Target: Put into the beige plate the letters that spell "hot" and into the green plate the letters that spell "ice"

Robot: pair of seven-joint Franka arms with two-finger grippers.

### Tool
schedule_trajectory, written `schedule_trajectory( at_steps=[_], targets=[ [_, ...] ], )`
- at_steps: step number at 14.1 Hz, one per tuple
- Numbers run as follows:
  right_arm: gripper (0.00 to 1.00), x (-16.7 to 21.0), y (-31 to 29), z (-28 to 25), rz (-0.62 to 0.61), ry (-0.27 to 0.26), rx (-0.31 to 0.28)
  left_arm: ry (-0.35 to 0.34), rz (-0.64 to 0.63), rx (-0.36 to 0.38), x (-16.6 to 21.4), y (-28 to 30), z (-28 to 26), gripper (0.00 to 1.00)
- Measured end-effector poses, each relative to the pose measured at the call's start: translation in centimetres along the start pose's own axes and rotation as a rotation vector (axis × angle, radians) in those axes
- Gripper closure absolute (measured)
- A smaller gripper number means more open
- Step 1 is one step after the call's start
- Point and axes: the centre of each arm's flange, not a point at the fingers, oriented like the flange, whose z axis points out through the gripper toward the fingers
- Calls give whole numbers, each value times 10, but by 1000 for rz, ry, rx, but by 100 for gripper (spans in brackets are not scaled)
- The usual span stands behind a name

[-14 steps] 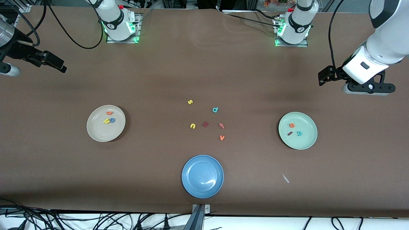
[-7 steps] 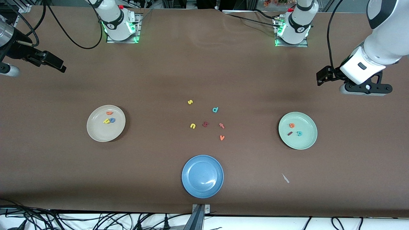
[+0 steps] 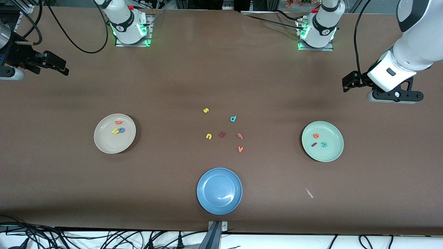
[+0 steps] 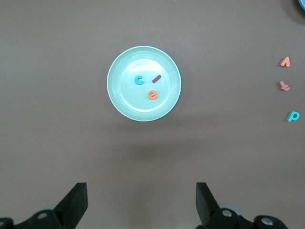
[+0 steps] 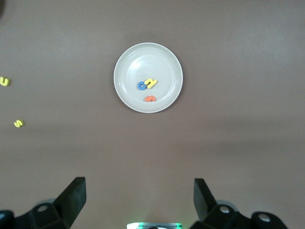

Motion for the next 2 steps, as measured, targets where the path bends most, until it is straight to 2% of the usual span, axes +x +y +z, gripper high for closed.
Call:
schedule_trajectory(
  at_steps=[2],
  targets=[
    [0, 0, -1, 0, -20, -1, -6, -1, 0, 0, 0, 0, 0, 0]
  ],
)
